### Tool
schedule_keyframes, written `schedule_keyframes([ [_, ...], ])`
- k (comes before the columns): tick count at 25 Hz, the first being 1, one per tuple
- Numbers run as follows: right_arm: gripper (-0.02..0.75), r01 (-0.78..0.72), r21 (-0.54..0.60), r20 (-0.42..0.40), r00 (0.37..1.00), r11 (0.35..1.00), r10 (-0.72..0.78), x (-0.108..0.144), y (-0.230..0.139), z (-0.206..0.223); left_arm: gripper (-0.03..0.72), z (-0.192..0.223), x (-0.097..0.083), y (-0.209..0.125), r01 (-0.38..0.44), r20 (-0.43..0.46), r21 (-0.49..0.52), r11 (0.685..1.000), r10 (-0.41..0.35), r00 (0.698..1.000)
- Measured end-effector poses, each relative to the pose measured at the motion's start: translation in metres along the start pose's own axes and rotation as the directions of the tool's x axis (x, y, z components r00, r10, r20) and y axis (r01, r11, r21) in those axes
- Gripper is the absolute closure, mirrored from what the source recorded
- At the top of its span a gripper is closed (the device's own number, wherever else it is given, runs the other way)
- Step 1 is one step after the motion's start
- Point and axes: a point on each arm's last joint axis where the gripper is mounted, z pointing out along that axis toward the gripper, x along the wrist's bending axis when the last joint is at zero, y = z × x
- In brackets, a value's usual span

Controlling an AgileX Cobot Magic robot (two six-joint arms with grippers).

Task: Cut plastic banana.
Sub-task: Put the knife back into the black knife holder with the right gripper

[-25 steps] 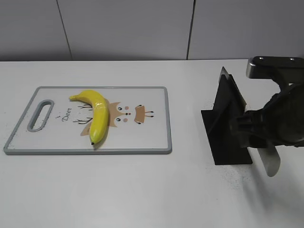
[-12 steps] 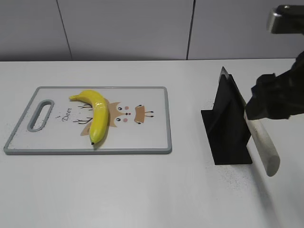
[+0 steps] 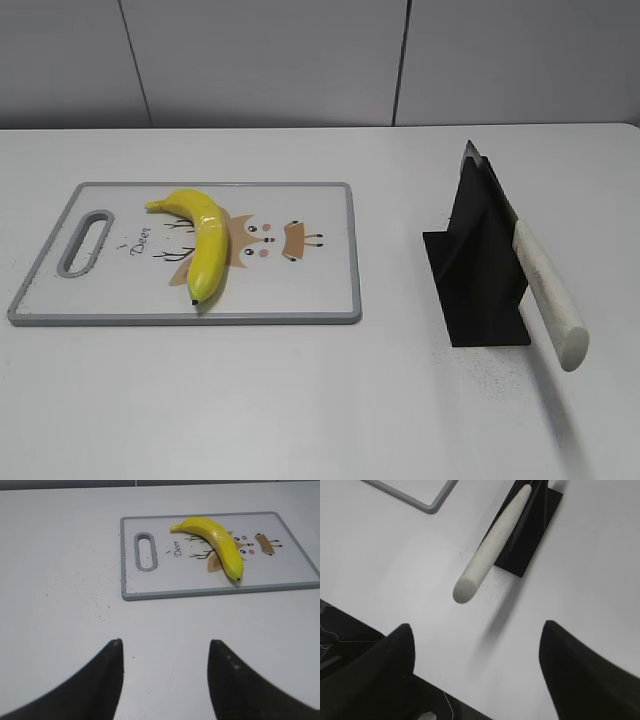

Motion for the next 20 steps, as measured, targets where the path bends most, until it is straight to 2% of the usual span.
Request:
schedule_keyframes([
  [5, 0.152, 0.017, -0.104, 0.002, 1.0, 0.994, -0.017, 0.0, -0.039, -0.02, 0.162, 0.0, 0.0, 0.0, 0.0, 0.0, 0.0, 1.0, 0.0, 1.0],
  [11, 0.152, 0.04, -0.213, 0.014, 0.999, 0.976, -0.038, -0.001, -0.069, -0.04, 0.162, 0.0, 0.0, 0.0, 0.0, 0.0, 0.0, 1.0, 0.0, 1.0],
  [20, 0.152, 0.042, -0.371, 0.02, 0.999, 0.928, -0.037, -0.001, -0.091, -0.06, 0.162, 0.0, 0.0, 0.0, 0.001, 0.0, -0.001, 1.0, -0.001, 1.0],
])
